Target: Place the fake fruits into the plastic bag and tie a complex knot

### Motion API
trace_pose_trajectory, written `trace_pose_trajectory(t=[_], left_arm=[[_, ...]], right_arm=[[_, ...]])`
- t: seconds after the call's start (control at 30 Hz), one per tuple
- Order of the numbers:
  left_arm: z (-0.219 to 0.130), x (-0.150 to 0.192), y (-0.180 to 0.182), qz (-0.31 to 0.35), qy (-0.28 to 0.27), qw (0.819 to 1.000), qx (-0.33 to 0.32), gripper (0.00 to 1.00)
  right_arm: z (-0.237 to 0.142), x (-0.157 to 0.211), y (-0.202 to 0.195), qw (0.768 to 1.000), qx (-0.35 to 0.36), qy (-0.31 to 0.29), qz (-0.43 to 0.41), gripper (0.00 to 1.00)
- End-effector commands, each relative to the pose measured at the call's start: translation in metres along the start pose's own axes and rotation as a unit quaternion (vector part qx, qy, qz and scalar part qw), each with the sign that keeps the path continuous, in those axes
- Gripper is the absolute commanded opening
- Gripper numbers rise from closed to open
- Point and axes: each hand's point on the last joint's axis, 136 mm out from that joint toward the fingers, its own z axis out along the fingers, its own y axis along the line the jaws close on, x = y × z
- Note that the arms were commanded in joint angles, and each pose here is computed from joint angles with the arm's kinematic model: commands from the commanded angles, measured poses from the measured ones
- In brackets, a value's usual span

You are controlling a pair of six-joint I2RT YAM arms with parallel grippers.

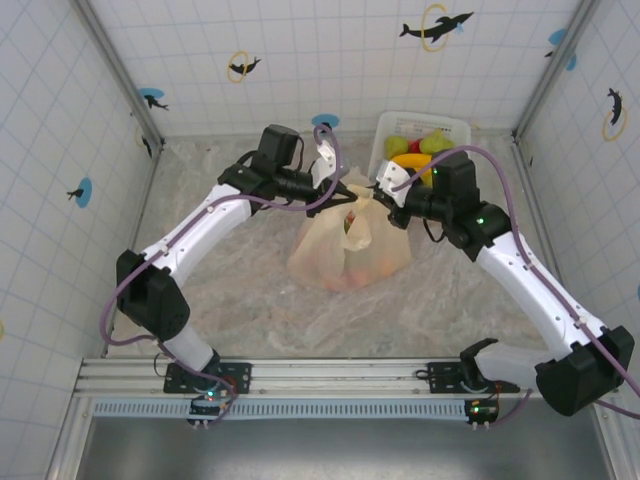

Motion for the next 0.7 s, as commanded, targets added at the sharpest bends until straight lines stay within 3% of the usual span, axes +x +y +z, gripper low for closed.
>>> trace_pose_trajectory(t=[0.0, 0.27, 0.5, 0.67], left_arm=[[-0.007, -0.005, -0.001, 0.014, 0.003, 1.0, -0.013, 0.0], [-0.011, -0.013, 0.0, 0.031, -0.007, 0.999, -0.027, 0.0], [-0.01, -0.016, 0.001, 0.044, -0.006, 0.998, -0.039, 0.0], [-0.008, -0.016, -0.003, 0.057, -0.004, 0.998, -0.037, 0.0]], right_arm=[[-0.012, -0.025, -0.007, 1.0, 0.005, -0.028, -0.005, 0.11], [-0.035, -0.022, 0.007, 0.999, -0.029, 0.019, 0.011, 0.68], [-0.03, -0.021, 0.008, 0.996, -0.053, 0.068, 0.012, 0.91], [-0.008, -0.023, 0.0, 0.993, -0.056, 0.103, 0.0, 0.9]])
